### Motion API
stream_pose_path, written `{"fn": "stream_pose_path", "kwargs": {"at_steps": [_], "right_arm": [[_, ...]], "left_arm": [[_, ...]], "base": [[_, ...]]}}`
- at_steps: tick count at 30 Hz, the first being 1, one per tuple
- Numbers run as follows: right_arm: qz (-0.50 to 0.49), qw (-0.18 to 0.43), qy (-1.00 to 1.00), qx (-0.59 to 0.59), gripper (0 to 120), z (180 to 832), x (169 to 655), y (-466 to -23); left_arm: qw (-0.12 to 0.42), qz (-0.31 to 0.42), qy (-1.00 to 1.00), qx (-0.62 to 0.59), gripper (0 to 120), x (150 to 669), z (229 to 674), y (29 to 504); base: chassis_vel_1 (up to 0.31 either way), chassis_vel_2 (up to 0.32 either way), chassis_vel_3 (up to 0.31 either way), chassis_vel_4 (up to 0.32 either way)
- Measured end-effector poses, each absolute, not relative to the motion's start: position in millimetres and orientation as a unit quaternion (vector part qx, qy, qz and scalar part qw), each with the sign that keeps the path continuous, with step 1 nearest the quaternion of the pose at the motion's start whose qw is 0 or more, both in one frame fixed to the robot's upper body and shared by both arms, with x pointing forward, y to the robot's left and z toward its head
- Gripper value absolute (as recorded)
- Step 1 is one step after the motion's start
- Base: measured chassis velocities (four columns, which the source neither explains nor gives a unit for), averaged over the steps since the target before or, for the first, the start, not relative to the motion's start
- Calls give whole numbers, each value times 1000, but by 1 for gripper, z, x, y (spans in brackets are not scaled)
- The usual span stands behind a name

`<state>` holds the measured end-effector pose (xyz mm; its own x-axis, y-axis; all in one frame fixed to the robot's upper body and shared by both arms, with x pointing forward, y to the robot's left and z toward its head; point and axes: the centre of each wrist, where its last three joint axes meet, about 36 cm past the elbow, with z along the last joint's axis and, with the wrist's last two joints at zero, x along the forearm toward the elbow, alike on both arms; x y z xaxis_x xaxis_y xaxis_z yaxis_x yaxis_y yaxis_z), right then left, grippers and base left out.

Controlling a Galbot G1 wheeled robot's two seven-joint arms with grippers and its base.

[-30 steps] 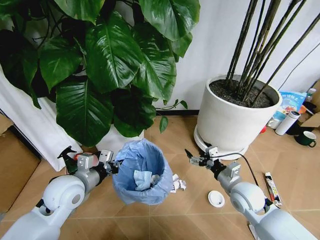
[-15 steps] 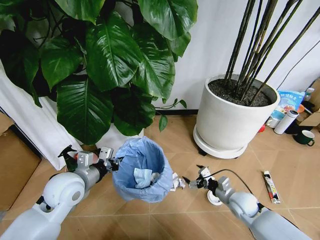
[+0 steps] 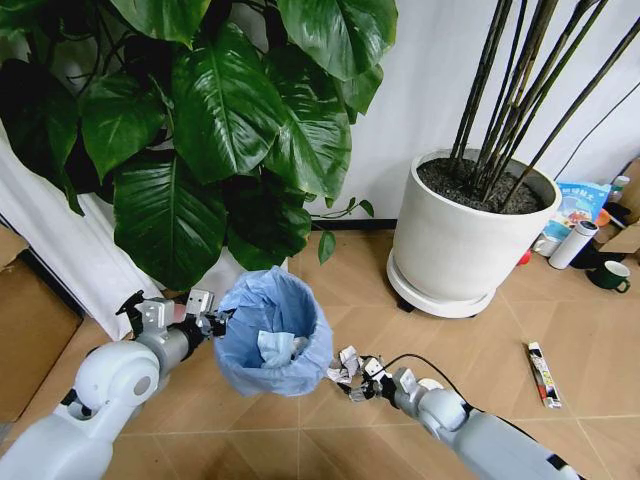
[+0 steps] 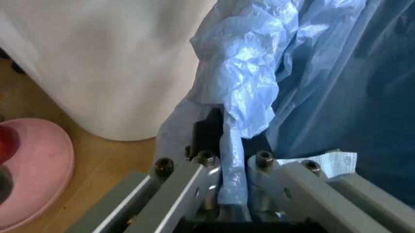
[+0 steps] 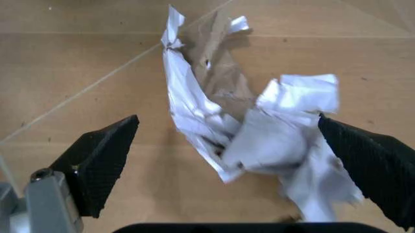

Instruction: Pick up the trash bin and place the garbage on the floor into it.

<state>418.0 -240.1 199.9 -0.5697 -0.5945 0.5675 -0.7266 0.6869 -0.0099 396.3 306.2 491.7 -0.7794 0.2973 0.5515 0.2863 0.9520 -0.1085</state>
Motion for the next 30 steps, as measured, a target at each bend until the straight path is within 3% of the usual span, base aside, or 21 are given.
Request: {"fn": "stream_pose_path", "kwargs": {"at_steps": [8, 19, 23, 25, 27, 30], "right_arm": [[104, 269, -877, 384, 100, 181, 440, -201], [92, 279, -875, 385, 100, 166, 451, -183], [91, 281, -875, 383, 91, 164, 451, -181], [90, 285, -876, 378, 77, 161, 452, -182], [90, 286, -877, 376, 74, 160, 451, -183], [89, 288, -877, 373, 58, 156, 450, -184]], "left_arm": [[302, 20, -941, -149, 0, 404, 488, 325], [306, 25, -940, -149, 0, 409, 487, 333], [306, 25, -940, -151, 0, 409, 487, 332], [307, 24, -939, -154, 0, 408, 487, 329], [307, 24, -939, -154, 0, 408, 487, 328], [307, 24, -939, -155, 0, 407, 487, 327]], "base": [[0, 0, 0, 0], [0, 0, 0, 0], [0, 0, 0, 0], [0, 0, 0, 0], [0, 0, 0, 0], [0, 0, 0, 0]]}}
